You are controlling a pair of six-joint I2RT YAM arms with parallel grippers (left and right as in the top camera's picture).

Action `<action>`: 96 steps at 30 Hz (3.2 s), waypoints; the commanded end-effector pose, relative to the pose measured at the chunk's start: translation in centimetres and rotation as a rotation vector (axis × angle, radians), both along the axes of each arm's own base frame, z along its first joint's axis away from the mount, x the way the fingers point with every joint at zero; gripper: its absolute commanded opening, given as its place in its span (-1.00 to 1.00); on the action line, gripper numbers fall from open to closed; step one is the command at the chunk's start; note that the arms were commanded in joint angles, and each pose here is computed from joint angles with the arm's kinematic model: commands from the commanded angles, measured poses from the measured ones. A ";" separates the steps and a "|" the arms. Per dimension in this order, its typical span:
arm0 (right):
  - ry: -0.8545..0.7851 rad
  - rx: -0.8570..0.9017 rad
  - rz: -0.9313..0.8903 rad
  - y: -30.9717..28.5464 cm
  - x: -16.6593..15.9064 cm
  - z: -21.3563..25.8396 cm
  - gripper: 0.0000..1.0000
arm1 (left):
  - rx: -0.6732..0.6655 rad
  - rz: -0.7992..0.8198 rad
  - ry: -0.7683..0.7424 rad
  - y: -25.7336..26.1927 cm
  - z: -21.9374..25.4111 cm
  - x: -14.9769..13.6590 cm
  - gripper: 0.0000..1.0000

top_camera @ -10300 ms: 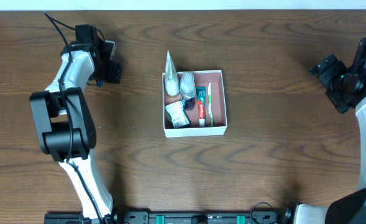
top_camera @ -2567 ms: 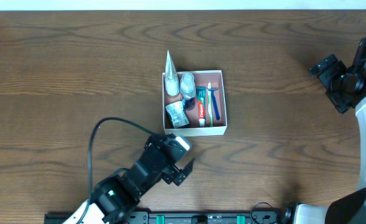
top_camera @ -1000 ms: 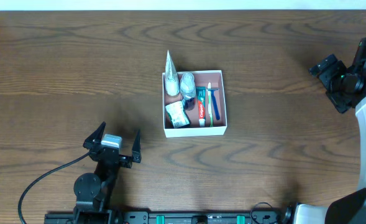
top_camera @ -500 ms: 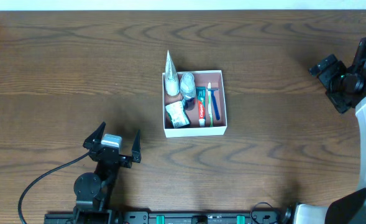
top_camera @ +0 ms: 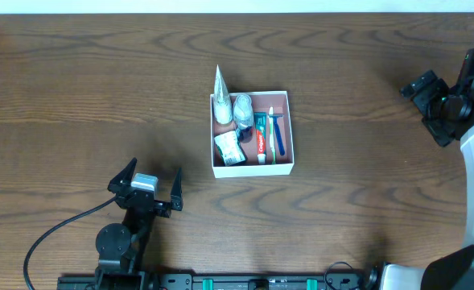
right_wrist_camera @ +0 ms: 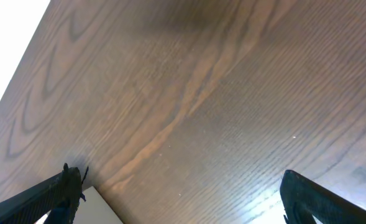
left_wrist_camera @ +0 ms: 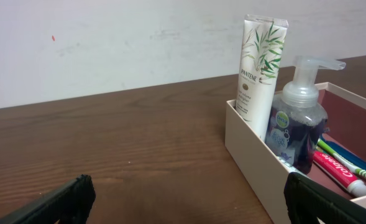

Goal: Pack container

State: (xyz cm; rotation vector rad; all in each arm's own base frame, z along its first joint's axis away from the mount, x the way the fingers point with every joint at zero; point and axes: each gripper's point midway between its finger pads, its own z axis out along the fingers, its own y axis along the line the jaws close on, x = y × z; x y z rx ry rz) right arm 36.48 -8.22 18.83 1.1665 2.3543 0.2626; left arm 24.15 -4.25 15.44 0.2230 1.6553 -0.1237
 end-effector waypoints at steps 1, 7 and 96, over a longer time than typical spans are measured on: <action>-0.042 -0.108 0.048 1.1 -1.0 2.6 0.99 | 0.017 0.000 0.054 0.1 -1.8 0.0 0.96; -0.188 -0.392 0.105 3.3 -2.7 5.9 0.98 | 0.017 0.000 0.054 0.1 -1.8 0.0 0.96; -0.891 -0.717 0.521 8.5 -11.9 -3.1 0.99 | 0.017 0.000 0.054 0.1 -1.8 0.0 0.96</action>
